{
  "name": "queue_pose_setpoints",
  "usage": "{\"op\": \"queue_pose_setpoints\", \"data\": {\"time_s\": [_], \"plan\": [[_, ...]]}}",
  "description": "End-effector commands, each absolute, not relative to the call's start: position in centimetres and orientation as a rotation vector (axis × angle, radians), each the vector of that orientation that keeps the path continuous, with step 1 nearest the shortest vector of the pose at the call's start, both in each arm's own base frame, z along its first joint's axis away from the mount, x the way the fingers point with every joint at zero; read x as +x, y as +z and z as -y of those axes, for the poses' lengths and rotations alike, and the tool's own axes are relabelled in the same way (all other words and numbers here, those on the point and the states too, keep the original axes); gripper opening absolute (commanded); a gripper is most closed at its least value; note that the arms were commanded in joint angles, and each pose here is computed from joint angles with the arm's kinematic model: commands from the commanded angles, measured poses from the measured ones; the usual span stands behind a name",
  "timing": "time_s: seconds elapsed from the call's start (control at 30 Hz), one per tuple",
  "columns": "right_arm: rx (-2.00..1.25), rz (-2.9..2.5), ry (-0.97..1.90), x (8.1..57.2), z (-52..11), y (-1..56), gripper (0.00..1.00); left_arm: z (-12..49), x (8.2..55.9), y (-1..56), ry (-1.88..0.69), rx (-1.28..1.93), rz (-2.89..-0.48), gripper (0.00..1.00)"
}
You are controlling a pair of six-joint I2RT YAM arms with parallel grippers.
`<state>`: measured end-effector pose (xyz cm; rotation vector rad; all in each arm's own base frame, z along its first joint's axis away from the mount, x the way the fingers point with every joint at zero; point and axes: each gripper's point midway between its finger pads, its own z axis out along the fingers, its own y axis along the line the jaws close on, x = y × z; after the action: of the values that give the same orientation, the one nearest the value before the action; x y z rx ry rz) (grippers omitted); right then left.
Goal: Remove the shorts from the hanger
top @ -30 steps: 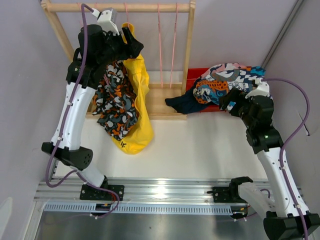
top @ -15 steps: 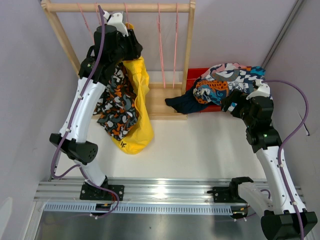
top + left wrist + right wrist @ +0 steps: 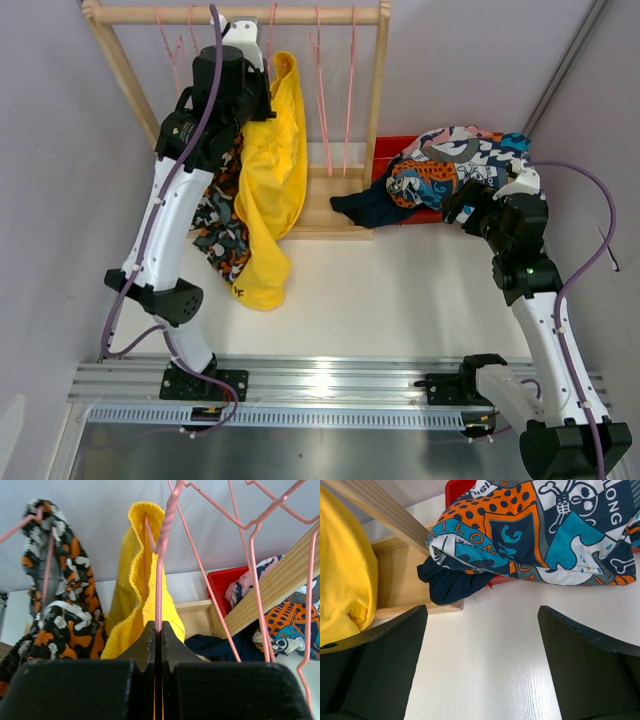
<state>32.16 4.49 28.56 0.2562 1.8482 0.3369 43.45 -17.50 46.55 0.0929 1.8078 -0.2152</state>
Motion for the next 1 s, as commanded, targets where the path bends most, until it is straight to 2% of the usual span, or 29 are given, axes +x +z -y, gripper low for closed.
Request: {"op": "queue_pose_setpoints", "data": {"time_s": [0.0, 0.27, 0.33, 0.37, 0.4, 0.57, 0.9, 0.97], "plan": [[0.254, -1.795, 0.386, 32.5, -5.0, 29.9, 0.99, 14.6, 39.0, 54.5, -0.190, 0.093, -1.607, 0.00], [0.208, -1.737, 0.468, 31.5, -6.6, 32.3, 0.99, 12.1, 33.2, 57.1, -0.205, 0.132, -1.551, 0.00], [0.196, -1.719, 0.475, 31.1, -6.9, 33.2, 1.00, 12.3, 33.2, 54.7, -0.199, 0.161, -1.602, 0.00], [0.185, -1.708, 0.486, 30.9, -7.2, 33.7, 0.99, 11.4, 31.4, 56.4, -0.214, 0.149, -1.538, 0.00], [0.179, -1.692, 0.491, 30.6, -7.3, 34.3, 1.00, 11.8, 32.0, 54.1, -0.200, 0.169, -1.589, 0.00], [0.173, -1.664, 0.514, 29.9, -8.0, 35.5, 0.99, 11.3, 31.6, 54.7, -0.193, 0.160, -1.545, 0.00], [0.179, -1.668, 0.497, 27.9, -7.9, 35.5, 0.99, 13.1, 33.4, 60.0, -0.285, 0.121, -1.405, 0.00], [0.177, -1.670, 0.488, 27.8, -7.8, 35.6, 0.99, 13.9, 33.9, 59.0, -0.312, 0.136, -1.447, 0.00]]}}
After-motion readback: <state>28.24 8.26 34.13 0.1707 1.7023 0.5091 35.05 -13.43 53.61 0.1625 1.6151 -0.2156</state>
